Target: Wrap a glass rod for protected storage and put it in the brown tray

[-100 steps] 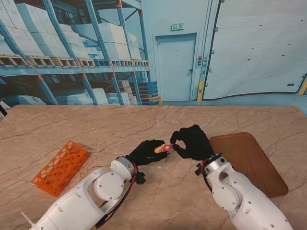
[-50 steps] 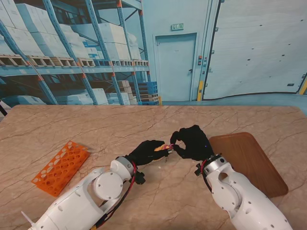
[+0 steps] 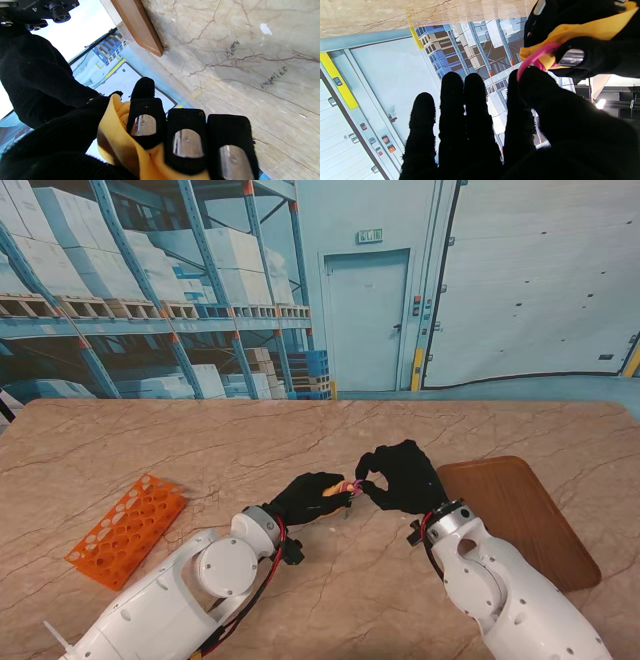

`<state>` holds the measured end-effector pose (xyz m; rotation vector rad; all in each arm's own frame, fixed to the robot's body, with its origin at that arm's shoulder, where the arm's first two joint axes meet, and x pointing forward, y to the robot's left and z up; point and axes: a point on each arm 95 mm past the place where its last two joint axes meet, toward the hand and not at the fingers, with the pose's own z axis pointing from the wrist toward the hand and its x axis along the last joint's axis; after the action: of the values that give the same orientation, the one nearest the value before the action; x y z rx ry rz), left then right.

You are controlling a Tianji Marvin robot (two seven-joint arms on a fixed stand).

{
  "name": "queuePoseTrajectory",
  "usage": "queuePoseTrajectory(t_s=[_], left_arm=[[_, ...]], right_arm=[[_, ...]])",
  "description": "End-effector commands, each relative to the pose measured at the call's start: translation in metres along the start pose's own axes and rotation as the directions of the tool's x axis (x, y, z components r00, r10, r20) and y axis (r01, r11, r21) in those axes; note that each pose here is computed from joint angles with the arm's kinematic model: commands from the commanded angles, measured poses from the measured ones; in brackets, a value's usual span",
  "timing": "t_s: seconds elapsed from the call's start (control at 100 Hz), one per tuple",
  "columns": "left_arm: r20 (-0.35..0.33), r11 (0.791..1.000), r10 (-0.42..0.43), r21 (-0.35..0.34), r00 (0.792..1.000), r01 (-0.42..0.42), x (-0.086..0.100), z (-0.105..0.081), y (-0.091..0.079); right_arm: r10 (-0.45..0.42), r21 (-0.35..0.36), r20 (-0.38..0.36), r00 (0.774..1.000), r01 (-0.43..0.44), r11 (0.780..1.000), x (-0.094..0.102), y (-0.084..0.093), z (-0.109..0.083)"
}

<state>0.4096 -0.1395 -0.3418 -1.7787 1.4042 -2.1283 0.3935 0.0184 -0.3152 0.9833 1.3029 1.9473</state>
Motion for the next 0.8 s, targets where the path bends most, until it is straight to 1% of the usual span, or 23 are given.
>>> queuePoseTrajectory(t_s=[0.0, 0.33, 0.79], left_arm=[[-0.014, 1.000, -0.012, -0.007, 1.000, 0.012, 0.0072, 0.0012, 0.0037], [-0.008, 1.000, -0.014, -0.011, 1.000, 0.014, 0.0074, 0.0012, 0.0037], [-0.006, 1.000, -0.016, -0.018, 1.000, 0.016, 0.0084, 0.0007, 0.0041]], right_arm=[[0.005, -0.004, -0.012, 1.000, -0.005, 1.000, 0.0028, 0.0012, 0.0024], [-0.003, -0.010, -0.016, 1.000, 0.003, 1.000, 0.0007, 0.0036, 0.0037], [-0.022, -0.018, 0.002, 1.000, 0.022, 1.000, 0.0003, 0.0021, 0.0047]])
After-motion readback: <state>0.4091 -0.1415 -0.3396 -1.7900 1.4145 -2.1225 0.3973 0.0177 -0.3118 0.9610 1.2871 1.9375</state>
